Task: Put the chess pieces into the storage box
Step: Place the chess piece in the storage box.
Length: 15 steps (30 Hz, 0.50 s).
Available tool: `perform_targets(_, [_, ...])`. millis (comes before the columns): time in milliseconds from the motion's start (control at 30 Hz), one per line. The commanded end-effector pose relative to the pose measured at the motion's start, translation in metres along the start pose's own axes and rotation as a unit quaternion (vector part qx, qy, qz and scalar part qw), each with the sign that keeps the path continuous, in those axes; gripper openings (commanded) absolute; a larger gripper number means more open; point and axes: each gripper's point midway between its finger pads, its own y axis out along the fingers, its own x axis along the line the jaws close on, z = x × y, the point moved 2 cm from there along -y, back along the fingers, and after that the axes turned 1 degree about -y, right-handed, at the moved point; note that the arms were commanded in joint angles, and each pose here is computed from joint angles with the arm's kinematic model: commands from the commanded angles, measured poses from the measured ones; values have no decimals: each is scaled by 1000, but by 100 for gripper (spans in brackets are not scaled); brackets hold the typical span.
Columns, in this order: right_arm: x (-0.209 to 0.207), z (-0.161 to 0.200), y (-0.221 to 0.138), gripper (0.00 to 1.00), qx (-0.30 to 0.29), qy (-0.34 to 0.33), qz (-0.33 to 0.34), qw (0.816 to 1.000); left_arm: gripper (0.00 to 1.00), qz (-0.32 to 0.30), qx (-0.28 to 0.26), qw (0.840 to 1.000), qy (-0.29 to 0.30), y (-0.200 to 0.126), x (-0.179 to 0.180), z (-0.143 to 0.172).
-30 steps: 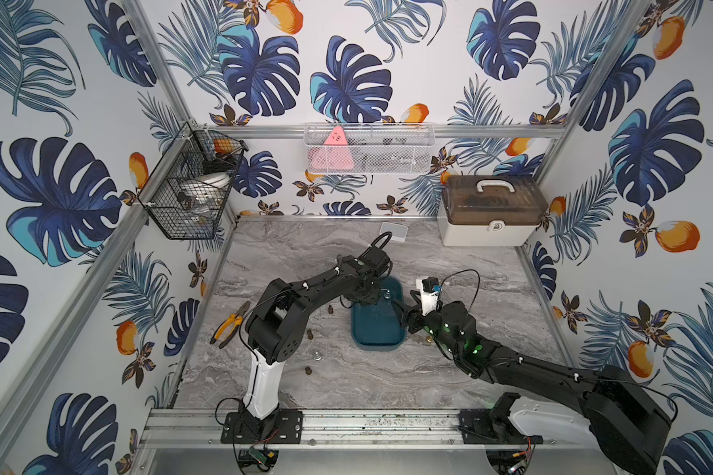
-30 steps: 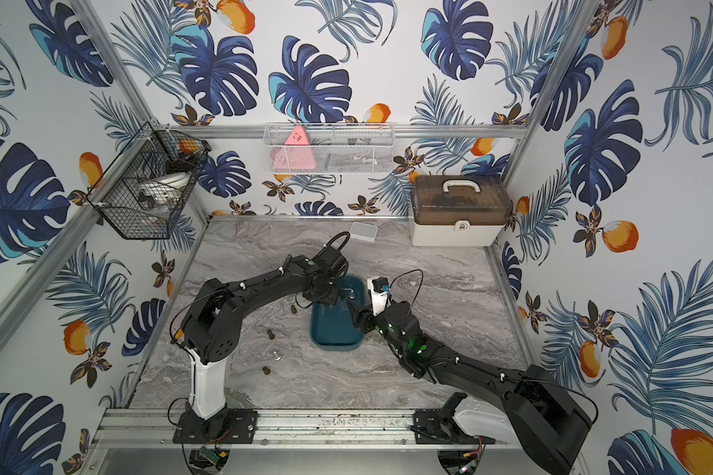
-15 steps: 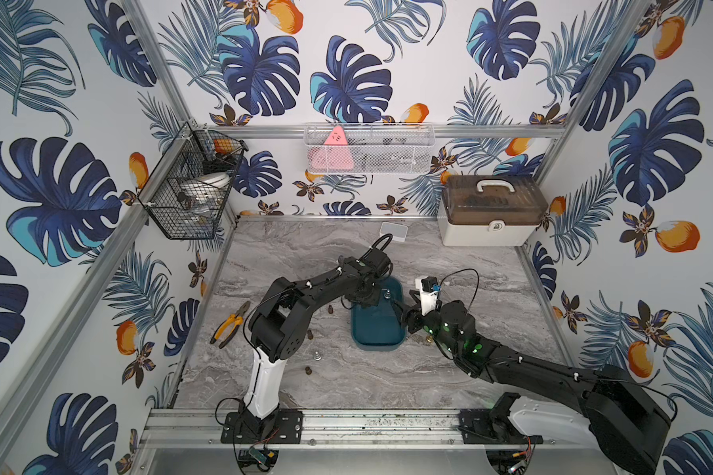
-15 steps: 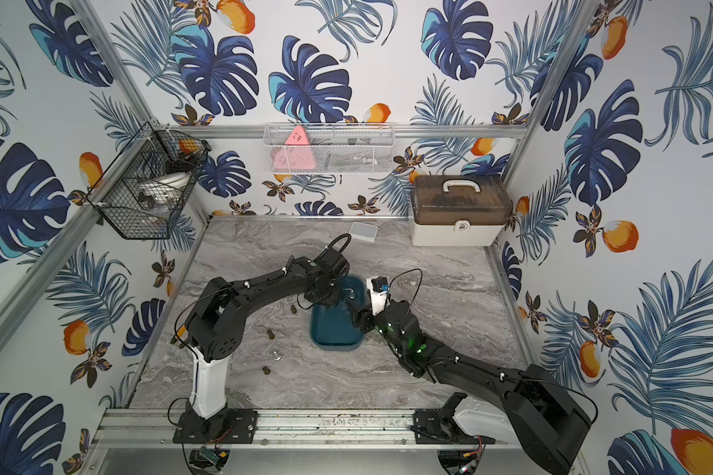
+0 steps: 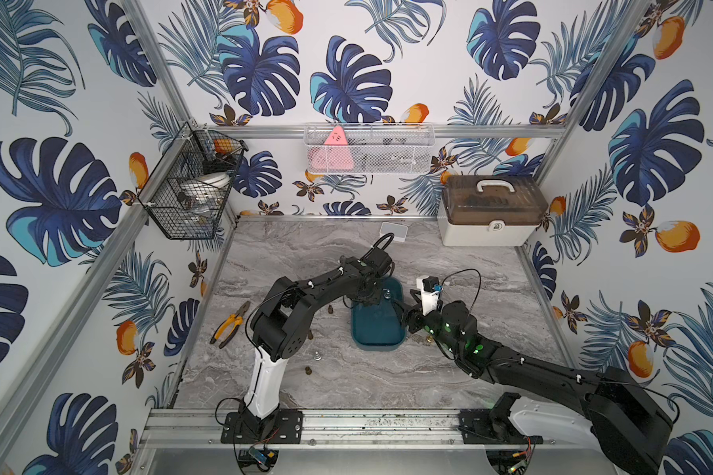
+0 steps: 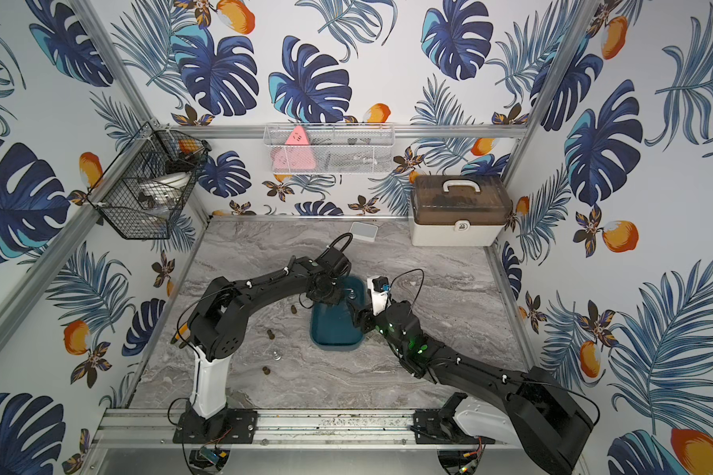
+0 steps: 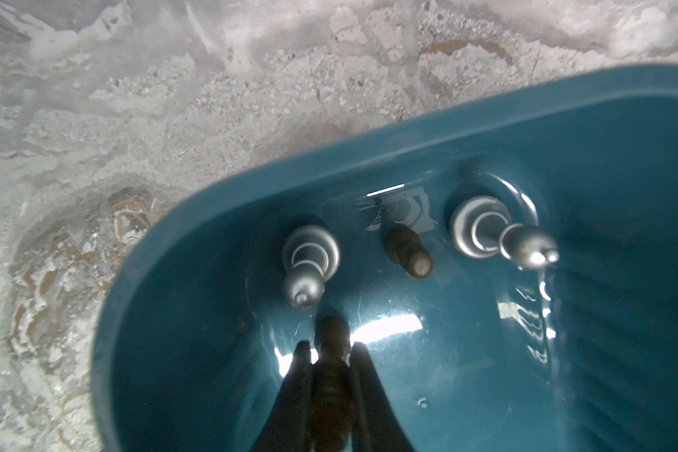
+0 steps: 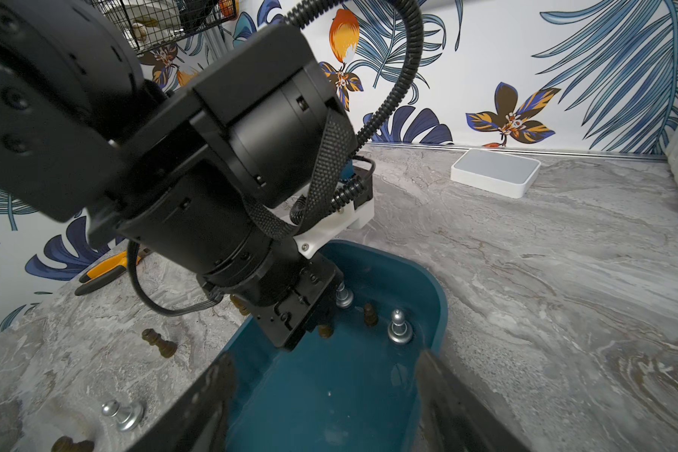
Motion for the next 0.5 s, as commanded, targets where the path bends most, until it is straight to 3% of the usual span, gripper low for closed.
perform_targets(0, [1,-4,0,75,-8,1,0,1000,15,-4,13,1000,-2,2,1,7])
perform_targets(233, [1,-4,0,75,-8,2,-1,1000,18,-11,17,1000,-1,3,3,9])
perform_targets(467, [2,-3,1,75,-4,2,-3,1000,30,-13,14,1000,0,1,3,7])
